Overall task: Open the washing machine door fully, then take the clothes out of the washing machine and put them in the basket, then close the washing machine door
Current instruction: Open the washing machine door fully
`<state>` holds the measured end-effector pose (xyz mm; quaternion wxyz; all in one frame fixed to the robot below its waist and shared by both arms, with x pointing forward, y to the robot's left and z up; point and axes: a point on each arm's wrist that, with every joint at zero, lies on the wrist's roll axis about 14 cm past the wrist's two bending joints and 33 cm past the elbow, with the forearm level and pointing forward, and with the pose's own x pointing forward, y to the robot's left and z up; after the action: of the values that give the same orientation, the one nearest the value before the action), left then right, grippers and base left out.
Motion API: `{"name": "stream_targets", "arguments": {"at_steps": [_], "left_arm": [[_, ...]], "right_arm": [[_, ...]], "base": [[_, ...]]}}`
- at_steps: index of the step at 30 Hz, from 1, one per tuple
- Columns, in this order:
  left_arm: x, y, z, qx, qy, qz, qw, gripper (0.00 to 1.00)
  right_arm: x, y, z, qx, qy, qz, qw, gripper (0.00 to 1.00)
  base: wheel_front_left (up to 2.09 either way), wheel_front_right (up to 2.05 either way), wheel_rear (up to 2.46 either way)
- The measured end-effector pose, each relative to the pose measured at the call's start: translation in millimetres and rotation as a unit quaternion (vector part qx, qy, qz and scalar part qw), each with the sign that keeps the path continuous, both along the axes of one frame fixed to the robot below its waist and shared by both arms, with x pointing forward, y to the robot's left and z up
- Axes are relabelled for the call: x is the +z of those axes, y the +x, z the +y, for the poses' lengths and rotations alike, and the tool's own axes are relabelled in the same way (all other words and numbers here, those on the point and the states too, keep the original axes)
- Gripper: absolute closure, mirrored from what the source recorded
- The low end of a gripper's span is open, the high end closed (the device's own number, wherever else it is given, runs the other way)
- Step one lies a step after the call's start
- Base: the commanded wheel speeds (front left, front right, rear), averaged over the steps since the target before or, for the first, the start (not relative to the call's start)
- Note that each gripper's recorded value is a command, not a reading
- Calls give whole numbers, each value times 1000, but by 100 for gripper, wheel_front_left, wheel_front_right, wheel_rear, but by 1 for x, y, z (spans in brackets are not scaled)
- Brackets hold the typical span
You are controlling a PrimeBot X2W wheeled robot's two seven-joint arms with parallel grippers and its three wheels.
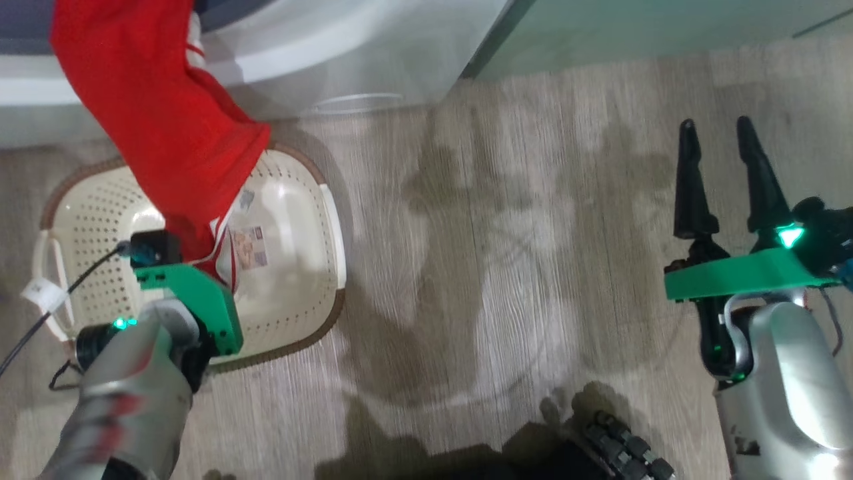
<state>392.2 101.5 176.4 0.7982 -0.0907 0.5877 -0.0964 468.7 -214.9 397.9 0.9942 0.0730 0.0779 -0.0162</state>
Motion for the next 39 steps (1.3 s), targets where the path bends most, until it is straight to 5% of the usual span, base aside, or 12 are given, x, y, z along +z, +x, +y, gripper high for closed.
{"name": "stream_targets", "arguments": {"at_steps": [10, 11, 12, 13, 28, 33, 39], "left_arm": [[-8, 1, -2, 29, -12, 6, 999, 100], [-6, 2, -2, 33, -13, -1, 999, 78], [-1, 5, -2, 45, -16, -14, 999, 25], [3, 7, -2, 48, -17, -22, 998, 0], [91, 47, 19, 74, -9, -227, 971, 0], [134, 59, 32, 77, -9, -299, 951, 0], [200, 71, 58, 100, -12, -408, 907, 0]], "right_arm": [[-14, 3, -3, -5, 0, 14, 1000, 0], [-12, 3, -3, -4, 0, 11, 1000, 0], [-7, 3, -3, -4, 0, 5, 1000, 0], [-4, 3, -2, -3, 1, 2, 1000, 0], [44, -24, 6, 4, 7, -39, 999, 0], [60, -44, 12, 7, 14, -53, 998, 0], [74, -67, 16, 8, 23, -68, 997, 0]], "base": [[0, 0, 0], [0, 0, 0], [0, 0, 0], [0, 0, 0], [0, 0, 0], [0, 0, 0], [0, 0, 0]]}}
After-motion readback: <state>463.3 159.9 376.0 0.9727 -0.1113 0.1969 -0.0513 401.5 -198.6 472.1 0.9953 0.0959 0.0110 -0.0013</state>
